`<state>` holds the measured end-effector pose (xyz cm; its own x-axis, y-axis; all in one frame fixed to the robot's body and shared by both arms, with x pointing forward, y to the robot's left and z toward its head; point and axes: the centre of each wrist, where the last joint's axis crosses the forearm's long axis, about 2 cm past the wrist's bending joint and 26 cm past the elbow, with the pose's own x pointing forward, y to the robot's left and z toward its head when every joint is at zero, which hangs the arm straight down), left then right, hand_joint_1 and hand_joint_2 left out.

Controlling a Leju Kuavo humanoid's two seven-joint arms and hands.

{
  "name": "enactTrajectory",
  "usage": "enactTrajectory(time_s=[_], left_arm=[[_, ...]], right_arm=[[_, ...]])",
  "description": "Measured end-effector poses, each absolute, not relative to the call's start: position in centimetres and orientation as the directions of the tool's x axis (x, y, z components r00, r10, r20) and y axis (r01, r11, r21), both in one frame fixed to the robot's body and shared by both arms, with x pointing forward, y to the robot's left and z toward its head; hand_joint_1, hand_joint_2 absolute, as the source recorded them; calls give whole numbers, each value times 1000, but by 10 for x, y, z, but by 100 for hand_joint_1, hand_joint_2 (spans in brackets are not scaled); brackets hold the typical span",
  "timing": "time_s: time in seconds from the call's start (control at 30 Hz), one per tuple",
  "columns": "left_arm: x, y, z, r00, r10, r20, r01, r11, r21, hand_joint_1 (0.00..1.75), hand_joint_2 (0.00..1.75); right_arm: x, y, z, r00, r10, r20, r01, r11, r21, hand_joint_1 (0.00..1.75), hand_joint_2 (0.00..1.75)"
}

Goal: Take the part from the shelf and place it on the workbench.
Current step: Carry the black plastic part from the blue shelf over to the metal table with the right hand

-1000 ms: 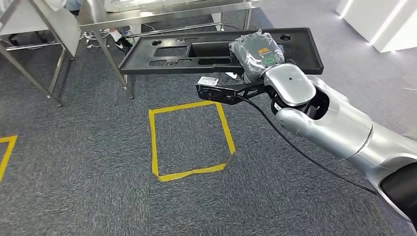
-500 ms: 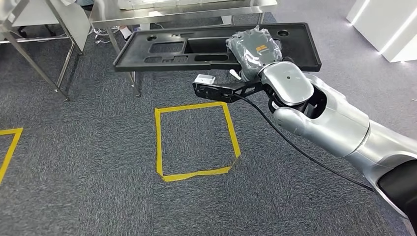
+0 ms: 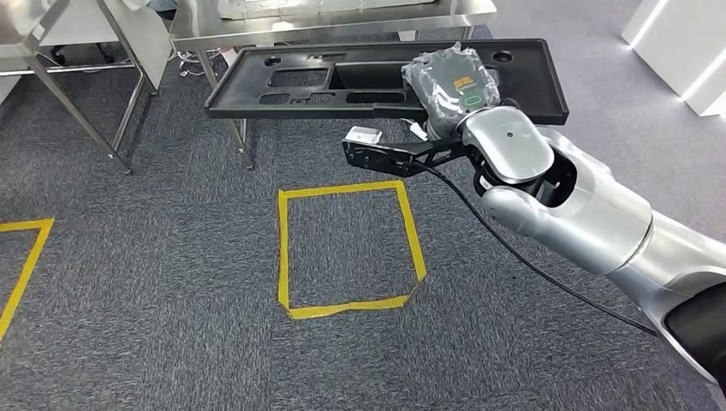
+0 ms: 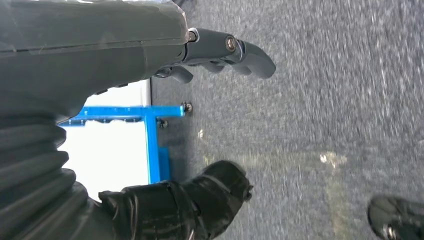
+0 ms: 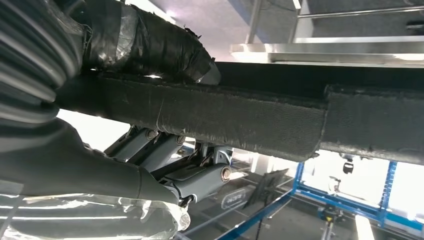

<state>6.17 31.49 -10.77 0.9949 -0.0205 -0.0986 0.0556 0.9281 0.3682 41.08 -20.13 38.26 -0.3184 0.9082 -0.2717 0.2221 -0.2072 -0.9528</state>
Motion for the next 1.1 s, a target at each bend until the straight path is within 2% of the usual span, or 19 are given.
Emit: enactTrajectory(time_s=[1.1], left_arm=[[64,315,-107,996,-33,-77,59,930,363,0,175]], right_arm=[[415,-198,394,-291,908,-300,252,-230,-940,175,175]])
